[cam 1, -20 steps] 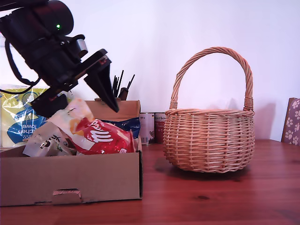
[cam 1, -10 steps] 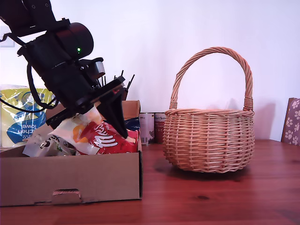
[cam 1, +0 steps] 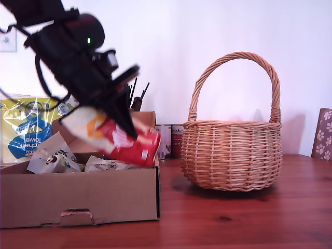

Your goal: Move the bags of Easter eggs from the cardboard box on the left into the woven basket on the right side.

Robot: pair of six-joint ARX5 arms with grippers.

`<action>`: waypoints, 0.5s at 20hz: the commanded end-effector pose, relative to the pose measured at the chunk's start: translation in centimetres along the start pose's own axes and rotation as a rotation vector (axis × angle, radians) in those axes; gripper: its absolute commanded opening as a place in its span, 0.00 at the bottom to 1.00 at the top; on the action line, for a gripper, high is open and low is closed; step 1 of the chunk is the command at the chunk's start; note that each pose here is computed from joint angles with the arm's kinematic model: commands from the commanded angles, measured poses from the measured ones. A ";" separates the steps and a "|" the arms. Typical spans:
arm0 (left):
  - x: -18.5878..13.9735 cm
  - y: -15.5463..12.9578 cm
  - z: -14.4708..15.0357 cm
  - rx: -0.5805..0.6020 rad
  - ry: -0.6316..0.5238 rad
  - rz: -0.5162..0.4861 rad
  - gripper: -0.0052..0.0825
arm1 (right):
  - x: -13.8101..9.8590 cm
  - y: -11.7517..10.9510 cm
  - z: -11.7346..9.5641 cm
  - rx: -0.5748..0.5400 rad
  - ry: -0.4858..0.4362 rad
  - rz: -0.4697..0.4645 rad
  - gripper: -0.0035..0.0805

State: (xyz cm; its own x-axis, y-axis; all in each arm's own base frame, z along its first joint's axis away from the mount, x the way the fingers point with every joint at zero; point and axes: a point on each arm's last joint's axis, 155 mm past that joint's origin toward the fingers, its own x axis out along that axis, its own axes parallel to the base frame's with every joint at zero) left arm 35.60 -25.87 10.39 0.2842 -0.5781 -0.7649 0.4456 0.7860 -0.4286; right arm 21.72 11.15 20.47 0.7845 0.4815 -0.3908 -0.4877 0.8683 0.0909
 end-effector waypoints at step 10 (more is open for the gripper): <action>-5.1 -12.1 9.4 0.311 -0.376 -0.107 0.06 | -0.1 0.1 0.2 -0.006 -0.005 0.003 0.03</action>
State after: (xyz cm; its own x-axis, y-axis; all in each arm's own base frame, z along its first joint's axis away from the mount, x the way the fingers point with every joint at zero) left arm 36.28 -33.73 26.47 0.4903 -0.7500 -0.4440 0.7087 0.6396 -0.2977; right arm 21.69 11.15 20.41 0.7833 0.4815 -0.3931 -0.4877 0.8682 0.0916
